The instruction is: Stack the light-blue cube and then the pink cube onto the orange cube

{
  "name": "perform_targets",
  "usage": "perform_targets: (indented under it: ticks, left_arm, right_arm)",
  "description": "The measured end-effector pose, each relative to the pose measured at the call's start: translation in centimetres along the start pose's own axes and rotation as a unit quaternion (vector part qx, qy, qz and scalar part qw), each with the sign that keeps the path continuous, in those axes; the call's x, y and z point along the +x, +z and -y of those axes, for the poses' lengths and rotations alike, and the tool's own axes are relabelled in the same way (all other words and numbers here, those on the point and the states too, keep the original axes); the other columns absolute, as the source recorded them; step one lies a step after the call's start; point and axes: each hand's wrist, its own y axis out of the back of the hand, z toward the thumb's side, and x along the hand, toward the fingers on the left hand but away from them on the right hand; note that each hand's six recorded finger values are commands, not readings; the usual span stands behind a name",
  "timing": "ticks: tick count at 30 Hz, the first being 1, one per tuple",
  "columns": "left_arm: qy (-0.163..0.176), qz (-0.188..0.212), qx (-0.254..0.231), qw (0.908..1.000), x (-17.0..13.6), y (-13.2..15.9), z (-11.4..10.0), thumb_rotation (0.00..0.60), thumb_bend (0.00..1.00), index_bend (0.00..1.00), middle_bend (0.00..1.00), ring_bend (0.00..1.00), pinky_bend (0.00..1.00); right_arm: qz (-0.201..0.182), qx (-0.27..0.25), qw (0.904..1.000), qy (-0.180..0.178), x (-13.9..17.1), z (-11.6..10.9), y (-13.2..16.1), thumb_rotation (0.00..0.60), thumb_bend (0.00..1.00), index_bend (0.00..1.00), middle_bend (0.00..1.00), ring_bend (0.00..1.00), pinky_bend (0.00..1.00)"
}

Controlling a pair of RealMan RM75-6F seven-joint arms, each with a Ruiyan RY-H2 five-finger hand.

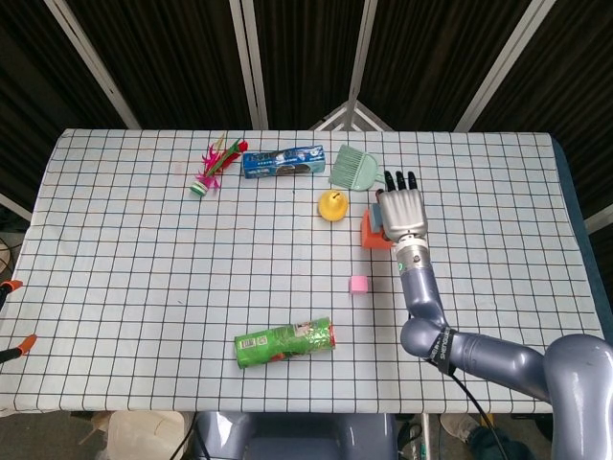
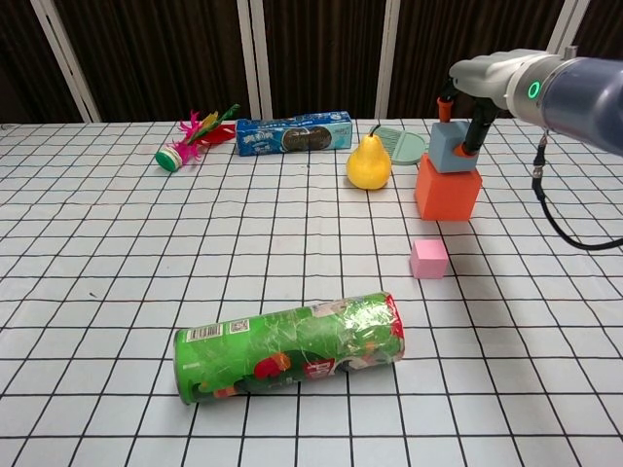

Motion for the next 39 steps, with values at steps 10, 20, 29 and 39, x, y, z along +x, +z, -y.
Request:
perform_targets:
  ticks: [10, 20, 29, 39]
  left_arm:
    - [0.001, 0.0, -0.001, 1.0, -0.04, -0.03, -0.08, 0.6, 0.21, 0.21, 0.02, 0.0, 0.02]
    - [0.002, 0.001, -0.001, 1.0, -0.08, 0.04, -0.08, 0.6, 0.21, 0.21, 0.02, 0.0, 0.02]
    - [0.001, 0.002, 0.0, 1.0, -0.03, 0.12, -0.01, 0.6, 0.21, 0.21, 0.02, 0.0, 0.02]
    - [0.0, 0.003, -0.001, 1.0, -0.04, 0.14, -0.02, 0.6, 0.21, 0.21, 0.02, 0.0, 0.02]
  right_arm:
    - [0.0, 0.001, 1.0, 0.003, 0.18, 0.06, 0.02, 0.6, 0.45, 0.37, 0.07, 0.03, 0.0]
    - [-0.001, 0.002, 1.0, 0.005, 0.43, 0.07, -0.07, 0.6, 0.39, 0.37, 0.07, 0.03, 0.0]
    - [-0.001, 0.0, 1.0, 0.003, 0.44, -0.04, -0.09, 0.6, 0.35, 0.37, 0.07, 0.03, 0.0]
    - [-0.003, -0.007, 1.0, -0.003, 0.58, -0.33, 0.15, 0.6, 0.33, 0.37, 0.07, 0.03, 0.0]
